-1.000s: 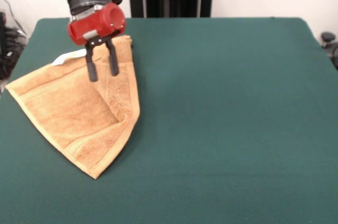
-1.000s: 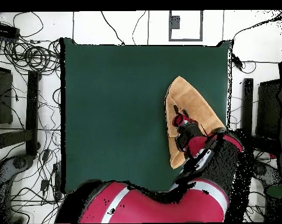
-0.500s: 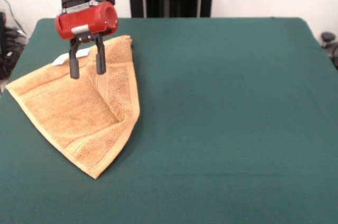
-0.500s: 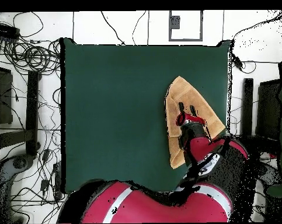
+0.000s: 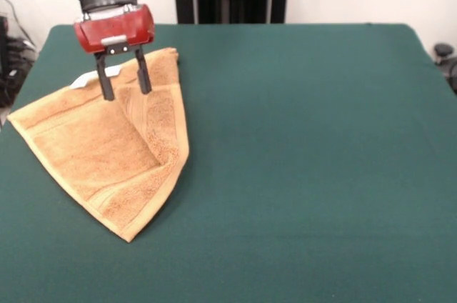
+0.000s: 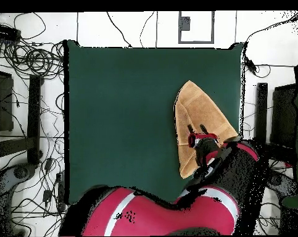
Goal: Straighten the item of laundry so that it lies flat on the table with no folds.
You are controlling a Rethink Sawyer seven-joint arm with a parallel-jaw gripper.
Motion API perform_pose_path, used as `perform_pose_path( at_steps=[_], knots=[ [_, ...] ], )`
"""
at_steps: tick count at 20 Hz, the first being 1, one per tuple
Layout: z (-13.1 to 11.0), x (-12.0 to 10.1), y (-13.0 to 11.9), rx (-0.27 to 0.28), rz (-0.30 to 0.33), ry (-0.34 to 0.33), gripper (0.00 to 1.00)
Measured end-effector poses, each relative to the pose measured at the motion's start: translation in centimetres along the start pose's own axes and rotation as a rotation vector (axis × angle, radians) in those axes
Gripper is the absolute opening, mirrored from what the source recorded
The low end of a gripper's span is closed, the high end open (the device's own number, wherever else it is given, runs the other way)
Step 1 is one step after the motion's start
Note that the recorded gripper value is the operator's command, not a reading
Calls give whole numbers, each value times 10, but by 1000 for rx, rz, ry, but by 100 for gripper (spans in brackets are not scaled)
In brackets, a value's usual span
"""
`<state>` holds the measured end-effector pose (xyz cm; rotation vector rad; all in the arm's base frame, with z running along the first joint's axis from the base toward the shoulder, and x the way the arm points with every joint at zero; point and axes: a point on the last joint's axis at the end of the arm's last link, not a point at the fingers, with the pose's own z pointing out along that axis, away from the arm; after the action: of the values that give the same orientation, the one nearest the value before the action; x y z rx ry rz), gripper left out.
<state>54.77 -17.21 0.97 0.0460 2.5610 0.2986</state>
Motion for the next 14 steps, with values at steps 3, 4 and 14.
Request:
perform_pose_path(
  at_steps=[3,4,14],
  knots=[
    [0,13,-3,-20,-57,95,100],
    [0,17,-3,-26,-65,121,100],
    [5,53,18,-70,-18,376,100]
  ],
)
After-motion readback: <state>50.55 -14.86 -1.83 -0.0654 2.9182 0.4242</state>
